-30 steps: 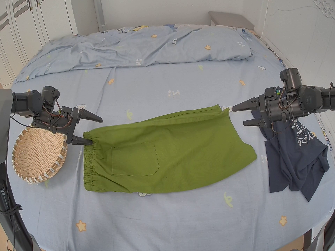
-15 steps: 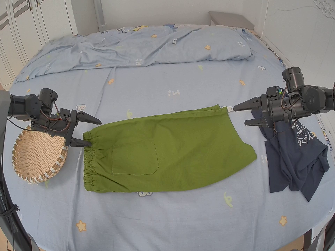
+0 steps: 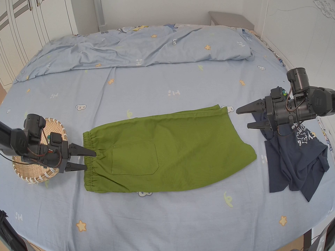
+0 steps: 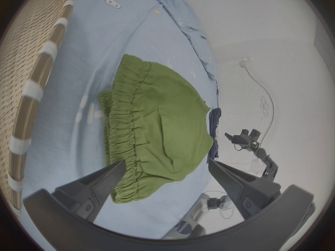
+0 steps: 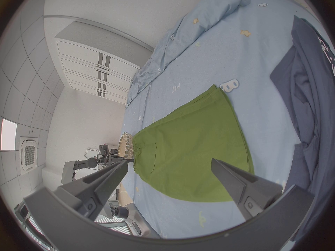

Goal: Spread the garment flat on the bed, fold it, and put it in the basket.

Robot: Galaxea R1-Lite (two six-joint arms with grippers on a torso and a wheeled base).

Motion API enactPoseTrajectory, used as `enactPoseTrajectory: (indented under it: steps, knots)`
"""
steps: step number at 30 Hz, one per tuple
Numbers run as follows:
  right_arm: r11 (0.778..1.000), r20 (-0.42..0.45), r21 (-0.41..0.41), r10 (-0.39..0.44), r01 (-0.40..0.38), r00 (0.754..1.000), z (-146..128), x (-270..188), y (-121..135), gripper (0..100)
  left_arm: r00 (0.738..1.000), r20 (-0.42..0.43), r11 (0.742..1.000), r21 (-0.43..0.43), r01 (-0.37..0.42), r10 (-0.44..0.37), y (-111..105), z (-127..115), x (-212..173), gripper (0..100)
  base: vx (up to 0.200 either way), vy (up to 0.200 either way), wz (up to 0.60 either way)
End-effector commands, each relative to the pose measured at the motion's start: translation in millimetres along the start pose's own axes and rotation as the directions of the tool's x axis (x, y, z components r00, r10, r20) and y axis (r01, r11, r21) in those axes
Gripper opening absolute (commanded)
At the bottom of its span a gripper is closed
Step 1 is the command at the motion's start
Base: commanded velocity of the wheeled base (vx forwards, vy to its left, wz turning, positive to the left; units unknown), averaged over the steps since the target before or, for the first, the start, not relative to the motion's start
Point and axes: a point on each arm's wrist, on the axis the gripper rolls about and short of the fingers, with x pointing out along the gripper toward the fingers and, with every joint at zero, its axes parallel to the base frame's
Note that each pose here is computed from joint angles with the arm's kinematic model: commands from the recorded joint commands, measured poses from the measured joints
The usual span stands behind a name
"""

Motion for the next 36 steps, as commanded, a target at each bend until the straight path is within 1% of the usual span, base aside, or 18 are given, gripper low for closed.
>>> enactPoseTrajectory:
  steps: [1,5,7,13,20,22,24,27,29,31,36]
  knots:
    - [1.0,0.002,-0.008,0.009,-0.009,1.0,-24.7,-24.9,22.5,100,0.998,0.053,0.996,0.089,-0.032,0.027,31.8,-44.8,-4.2,100,0.0,0.0,0.0]
    - [1.0,-0.007,-0.009,0.005,-0.006,1.0,-29.8,-24.0,20.4,100,0.999,0.03,0.998,0.06,-0.036,0.034,45.9,-44.2,4.7,100,0.0,0.0,0.0]
    - [1.0,-0.005,-0.015,0.009,-0.009,1.0,-29.6,-22.9,20.7,100,0.999,0.026,0.998,0.059,-0.036,0.035,51.7,-42.8,9.7,100,0.0,0.0,0.0]
    - [1.0,-0.017,-0.016,0.013,-0.013,1.0,-31.5,-18.3,20.9,100,0.999,0.032,0.996,0.081,-0.033,0.03,53.4,-43.9,13.9,100,0.0,0.0,0.0]
    - [1.0,-0.018,-0.017,0.013,-0.014,1.0,-31.4,-16.6,19.9,100,0.999,0.032,0.996,0.084,-0.025,0.022,58.8,-44.1,19.8,100,0.0,0.0,0.0]
    - [1.0,-0.019,-0.016,0.013,-0.013,1.0,-31.5,-16.2,19.5,100,1.0,0.021,0.996,0.09,-0.013,0.011,59.2,-43.6,27.1,100,0.0,0.0,0.0]
    - [1.0,-0.02,-0.018,0.014,-0.014,1.0,-31.6,-15.9,19.8,100,1.0,0.027,0.996,0.089,-0.01,0.008,58.4,-42.5,27.8,100,0.0,0.0,0.0]
    - [1.0,-0.024,-0.021,0.016,-0.016,1.0,-32.2,-14.6,21.1,100,0.998,0.058,0.997,0.076,0.007,-0.012,53.9,-35.7,32.2,100,0.0,0.0,0.0]
    - [1.0,-0.024,-0.021,0.016,-0.016,1.0,-32.2,-14.6,21.1,100,0.996,0.085,0.999,0.047,0.022,-0.026,51.8,-30.2,36.7,100,0.0,0.0,0.0]
    - [1.0,-0.022,-0.021,0.015,-0.016,1.0,-31.9,-15.0,20.9,100,0.995,0.091,0.999,0.025,0.039,-0.041,50.3,-28.2,44.1,100,0.0,0.0,0.0]
    - [1.0,-0.021,-0.022,0.016,-0.016,1.0,-31.7,-15.0,20.9,100,0.993,0.111,0.999,0.027,0.047,-0.05,55.3,-26.8,51.0,100,0.0,0.0,0.0]
